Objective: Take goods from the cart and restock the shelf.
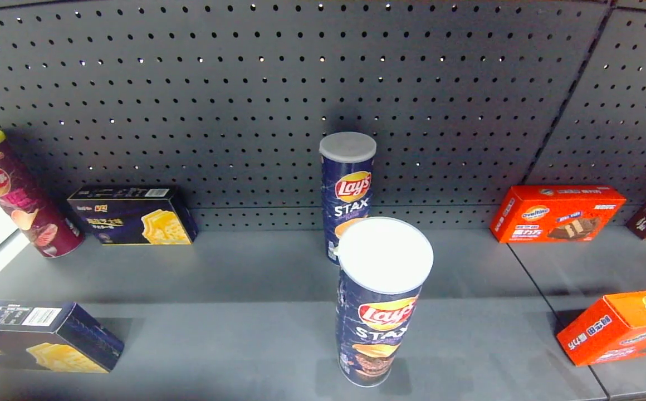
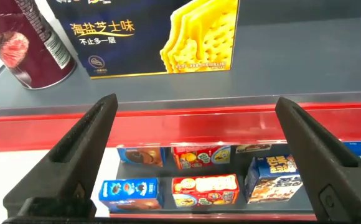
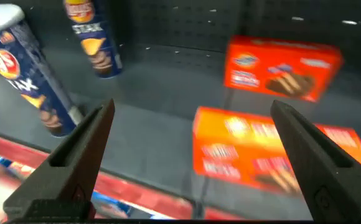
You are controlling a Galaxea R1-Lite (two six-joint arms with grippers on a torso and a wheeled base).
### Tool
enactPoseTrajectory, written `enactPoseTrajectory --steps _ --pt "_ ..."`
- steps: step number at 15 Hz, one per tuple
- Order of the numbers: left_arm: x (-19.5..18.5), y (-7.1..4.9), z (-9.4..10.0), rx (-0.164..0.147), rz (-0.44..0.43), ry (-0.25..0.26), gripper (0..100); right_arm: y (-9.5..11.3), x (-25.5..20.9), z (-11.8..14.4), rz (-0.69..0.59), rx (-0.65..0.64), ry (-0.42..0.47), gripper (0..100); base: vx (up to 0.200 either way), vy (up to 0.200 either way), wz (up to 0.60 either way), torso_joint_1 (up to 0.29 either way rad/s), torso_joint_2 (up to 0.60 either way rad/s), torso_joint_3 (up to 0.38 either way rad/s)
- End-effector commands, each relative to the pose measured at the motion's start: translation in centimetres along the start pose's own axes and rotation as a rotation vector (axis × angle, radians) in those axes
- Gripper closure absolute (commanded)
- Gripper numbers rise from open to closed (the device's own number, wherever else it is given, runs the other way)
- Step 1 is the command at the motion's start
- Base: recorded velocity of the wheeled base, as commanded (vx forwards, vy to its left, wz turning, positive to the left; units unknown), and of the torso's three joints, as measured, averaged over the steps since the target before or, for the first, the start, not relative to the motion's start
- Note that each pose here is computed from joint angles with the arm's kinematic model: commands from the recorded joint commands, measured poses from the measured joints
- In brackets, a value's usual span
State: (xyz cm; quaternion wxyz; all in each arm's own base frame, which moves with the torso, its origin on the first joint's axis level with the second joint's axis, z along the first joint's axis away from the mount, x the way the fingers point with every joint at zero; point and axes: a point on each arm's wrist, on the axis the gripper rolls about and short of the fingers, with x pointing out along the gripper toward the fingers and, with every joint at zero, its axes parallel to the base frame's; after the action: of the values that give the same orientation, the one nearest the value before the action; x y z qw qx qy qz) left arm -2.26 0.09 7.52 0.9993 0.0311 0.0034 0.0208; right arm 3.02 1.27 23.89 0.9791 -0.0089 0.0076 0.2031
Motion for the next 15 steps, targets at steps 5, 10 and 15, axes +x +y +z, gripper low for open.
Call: enactPoseTrajectory --steps 5,10,15 --pt "0.0 0.0 0.0 -0.001 -0.001 0.005 0 1.6 12.2 0.5 0.204 -0.069 0.279 0 0.000 0.000 0.00 0.000 0.00 0.000" --pt "0.0 -0.2 0.0 -0.002 -0.080 0.002 0 4.4 15.5 -2.4 0.331 -0.098 0.424 0 0.000 0.000 0.00 0.000 0.00 0.000" --pt "0.0 -0.2 0.0 -0.002 -0.080 0.002 0 5.6 17.3 -3.1 0.361 -0.109 0.422 0 0.000 0.000 0.00 0.000 0.00 0.000"
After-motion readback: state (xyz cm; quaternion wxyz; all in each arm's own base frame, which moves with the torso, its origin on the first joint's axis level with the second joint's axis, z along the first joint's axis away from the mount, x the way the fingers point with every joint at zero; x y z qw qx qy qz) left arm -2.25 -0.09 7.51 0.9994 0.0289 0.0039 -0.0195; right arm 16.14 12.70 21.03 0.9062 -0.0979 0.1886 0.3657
